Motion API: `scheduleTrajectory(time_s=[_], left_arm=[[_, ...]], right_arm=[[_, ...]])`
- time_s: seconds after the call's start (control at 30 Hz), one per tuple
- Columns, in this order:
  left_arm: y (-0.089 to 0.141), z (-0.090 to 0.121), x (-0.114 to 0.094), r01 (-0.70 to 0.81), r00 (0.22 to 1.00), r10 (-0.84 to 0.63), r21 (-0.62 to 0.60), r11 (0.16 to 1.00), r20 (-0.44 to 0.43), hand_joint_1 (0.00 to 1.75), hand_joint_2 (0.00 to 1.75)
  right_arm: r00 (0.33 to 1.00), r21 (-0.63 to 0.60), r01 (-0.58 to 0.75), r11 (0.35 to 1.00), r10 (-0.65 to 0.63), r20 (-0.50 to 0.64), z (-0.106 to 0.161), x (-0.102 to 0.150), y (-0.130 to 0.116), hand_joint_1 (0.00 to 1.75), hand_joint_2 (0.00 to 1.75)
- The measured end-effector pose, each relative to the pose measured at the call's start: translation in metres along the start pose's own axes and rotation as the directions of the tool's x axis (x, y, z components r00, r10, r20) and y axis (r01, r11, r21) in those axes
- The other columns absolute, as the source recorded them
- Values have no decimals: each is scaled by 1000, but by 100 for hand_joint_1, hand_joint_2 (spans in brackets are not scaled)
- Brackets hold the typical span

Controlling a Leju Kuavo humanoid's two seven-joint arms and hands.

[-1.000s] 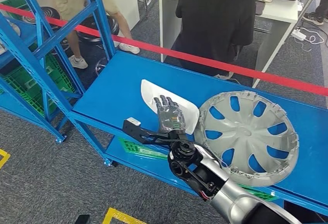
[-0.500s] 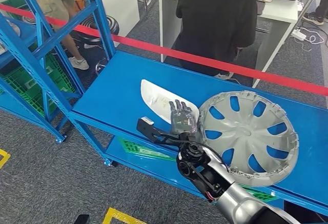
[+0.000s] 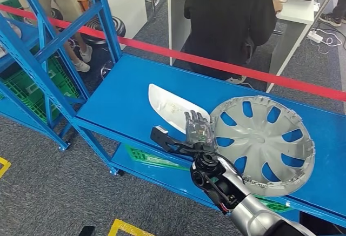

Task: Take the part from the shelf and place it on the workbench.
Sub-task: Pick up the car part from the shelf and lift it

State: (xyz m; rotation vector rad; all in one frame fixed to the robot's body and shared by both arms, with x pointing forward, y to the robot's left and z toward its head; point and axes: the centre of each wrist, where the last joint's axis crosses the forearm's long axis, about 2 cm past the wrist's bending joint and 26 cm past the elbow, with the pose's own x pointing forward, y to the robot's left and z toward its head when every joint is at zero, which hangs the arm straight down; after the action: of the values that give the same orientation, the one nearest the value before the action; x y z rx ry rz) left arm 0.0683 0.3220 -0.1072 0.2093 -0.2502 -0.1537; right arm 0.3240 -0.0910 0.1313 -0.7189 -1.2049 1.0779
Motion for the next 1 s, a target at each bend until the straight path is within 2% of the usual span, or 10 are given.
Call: scheduleTrajectory(time_s=[0.1, 0.73, 0.87, 1.0], left_arm=[[-1, 0, 0, 2, 1000, -2, -2, 1000, 1, 0, 0], [-6, 1, 1, -25, 1000, 25, -23, 999, 15, 0, 0], [-8, 1, 0, -56, 998, 57, -45, 997, 22, 0, 175], [-9, 1, -1, -88, 994, 92, -64, 994, 51, 0, 175]], right_arm=[[1000, 13, 1, 1000, -1, -9, -1, -3, 2, 171, 175], [1000, 52, 12, 999, -11, -6, -6, -17, 8, 175, 175], [1000, 52, 9, 999, -9, 2, -7, -18, 9, 175, 175], [1000, 51, 7, 999, -7, 4, -8, -19, 9, 175, 175]])
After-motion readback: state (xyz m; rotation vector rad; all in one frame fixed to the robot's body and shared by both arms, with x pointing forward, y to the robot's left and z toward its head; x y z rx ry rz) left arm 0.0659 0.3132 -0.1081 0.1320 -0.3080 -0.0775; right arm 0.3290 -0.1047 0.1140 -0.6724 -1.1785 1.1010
